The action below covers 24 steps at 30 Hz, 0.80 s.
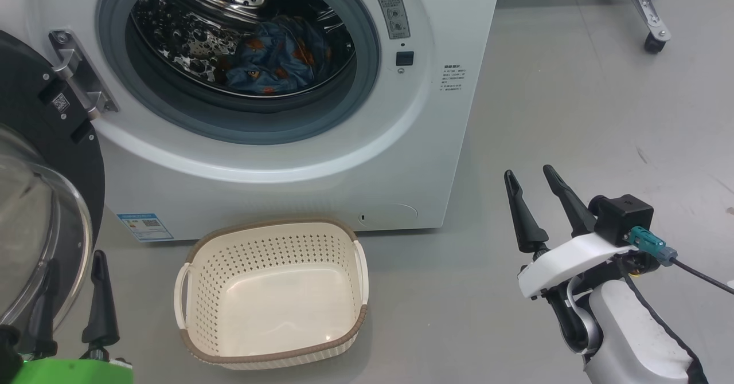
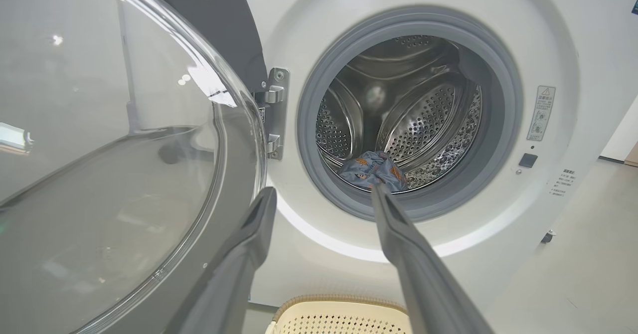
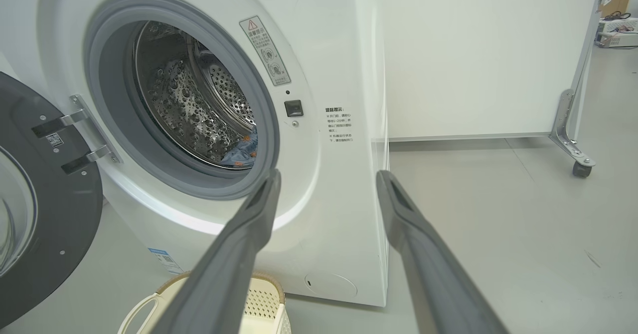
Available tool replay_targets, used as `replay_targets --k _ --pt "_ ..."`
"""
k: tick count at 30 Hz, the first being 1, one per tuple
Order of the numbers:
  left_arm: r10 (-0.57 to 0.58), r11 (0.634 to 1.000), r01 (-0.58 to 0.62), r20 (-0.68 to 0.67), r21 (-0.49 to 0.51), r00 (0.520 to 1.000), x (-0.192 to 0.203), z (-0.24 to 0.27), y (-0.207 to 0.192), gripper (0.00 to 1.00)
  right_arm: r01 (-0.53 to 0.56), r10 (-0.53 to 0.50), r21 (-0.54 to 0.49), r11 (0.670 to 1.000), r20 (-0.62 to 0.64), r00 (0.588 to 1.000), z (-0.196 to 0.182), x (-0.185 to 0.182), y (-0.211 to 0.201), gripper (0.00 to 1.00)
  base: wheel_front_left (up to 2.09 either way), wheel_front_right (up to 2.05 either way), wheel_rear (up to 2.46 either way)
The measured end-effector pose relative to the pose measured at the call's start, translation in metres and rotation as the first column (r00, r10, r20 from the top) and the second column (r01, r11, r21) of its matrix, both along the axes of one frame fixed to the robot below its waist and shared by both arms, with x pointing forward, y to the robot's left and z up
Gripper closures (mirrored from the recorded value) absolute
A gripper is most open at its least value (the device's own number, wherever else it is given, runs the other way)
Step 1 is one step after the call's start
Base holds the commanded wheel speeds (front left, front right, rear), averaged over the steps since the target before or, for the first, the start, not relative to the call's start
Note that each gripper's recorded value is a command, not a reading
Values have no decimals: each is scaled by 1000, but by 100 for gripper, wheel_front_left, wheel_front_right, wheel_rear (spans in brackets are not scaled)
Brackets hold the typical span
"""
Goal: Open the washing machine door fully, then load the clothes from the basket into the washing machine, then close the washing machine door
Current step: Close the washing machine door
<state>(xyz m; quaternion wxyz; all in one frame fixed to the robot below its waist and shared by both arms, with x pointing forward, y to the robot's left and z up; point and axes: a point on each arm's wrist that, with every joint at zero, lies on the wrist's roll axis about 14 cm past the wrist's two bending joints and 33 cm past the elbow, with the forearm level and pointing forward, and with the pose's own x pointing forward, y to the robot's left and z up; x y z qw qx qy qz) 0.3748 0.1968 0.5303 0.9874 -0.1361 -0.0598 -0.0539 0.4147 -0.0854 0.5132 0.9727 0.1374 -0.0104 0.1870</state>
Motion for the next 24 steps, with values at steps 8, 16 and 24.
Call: replay_targets --k 8,16,24 --pt "6 1000 -6 -5 0 1000 -1 -2 2 0 0 0 0 1000 -2 1000 -1 0 0 0 -3 3 0" --pt "8 1000 -8 -7 -1 1000 0 -3 2 0 0 0 0 1000 -4 1000 -2 0 0 0 0 0 0" --pt "5 1000 -5 -9 0 1000 -1 -3 2 0 -2 2 0 1000 -8 1000 -3 1 0 0 0 0 0"
